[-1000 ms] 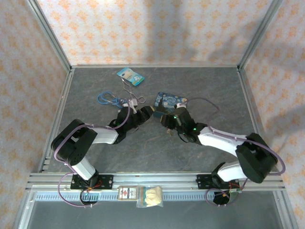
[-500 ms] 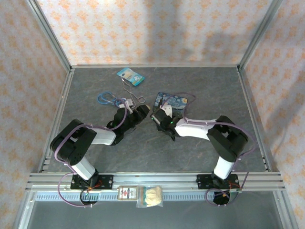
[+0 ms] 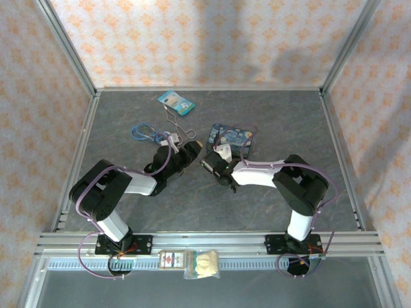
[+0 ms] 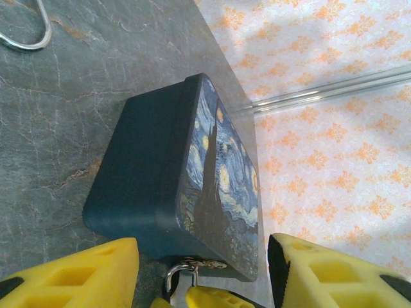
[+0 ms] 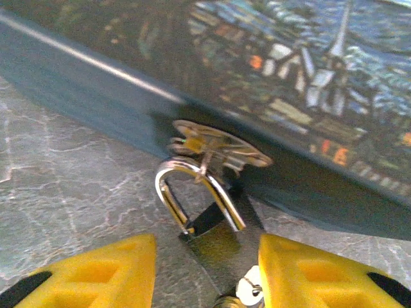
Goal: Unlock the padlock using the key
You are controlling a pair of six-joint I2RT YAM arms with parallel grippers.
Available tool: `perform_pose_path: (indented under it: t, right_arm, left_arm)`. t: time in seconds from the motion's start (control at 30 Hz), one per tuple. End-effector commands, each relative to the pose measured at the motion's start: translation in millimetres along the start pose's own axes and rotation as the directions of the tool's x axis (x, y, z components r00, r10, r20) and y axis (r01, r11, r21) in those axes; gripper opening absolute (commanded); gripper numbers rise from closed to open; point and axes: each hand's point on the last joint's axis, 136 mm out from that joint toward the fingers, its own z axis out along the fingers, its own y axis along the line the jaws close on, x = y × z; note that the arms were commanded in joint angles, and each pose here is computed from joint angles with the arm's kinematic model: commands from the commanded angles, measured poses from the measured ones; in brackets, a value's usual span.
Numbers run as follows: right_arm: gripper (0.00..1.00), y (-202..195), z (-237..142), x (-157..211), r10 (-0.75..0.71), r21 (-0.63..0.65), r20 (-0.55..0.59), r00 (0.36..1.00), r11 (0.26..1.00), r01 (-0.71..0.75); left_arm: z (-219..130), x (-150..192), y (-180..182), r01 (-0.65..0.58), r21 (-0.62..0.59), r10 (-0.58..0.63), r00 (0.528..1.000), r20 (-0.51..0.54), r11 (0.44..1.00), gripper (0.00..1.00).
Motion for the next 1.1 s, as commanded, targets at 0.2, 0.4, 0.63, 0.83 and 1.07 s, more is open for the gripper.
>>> perform_pose_path:
  t: [0.2,0.4,0.63,0.83,1.07]
  right_arm:
    - [0.39,-24.9,10.0,3.2,-0.135,0.156,0.057,0.989,0.98,0.125]
    - [0.32,-15.9,13.0,14.2,-0.138,0.085,0.039,0.99,0.987,0.134]
    - [0.39,-11.1,19.3,22.9,-0.143,0.054,0.026,0.989,0.988,0.142]
    - [0.14,-9.5,16.7,12.8,-0.128,0.017,0.038,0.991,0.992,0.127]
    - [0.04,-4.6,-0.6,-5.0,-0.103,-0.209,0.057,0.993,0.971,0.113]
  left_arm:
    - [0.9,-4.9,-9.3,0.006,0.041,-0.006,1.0,0.018,0.999,0.53]
    - [-3.6,-8.2,-9.0,0.003,0.036,-0.005,0.999,0.038,0.999,0.53]
    - [-10.4,-8.6,-6.6,0.012,0.045,-0.014,0.998,0.055,0.999,0.53]
    - [-13.4,-7.7,-6.5,0.015,0.058,-0.018,0.998,0.053,0.998,0.53]
    - [-15.5,-10.0,-10.6,-0.011,0.069,0.007,0.998,0.062,0.998,0.53]
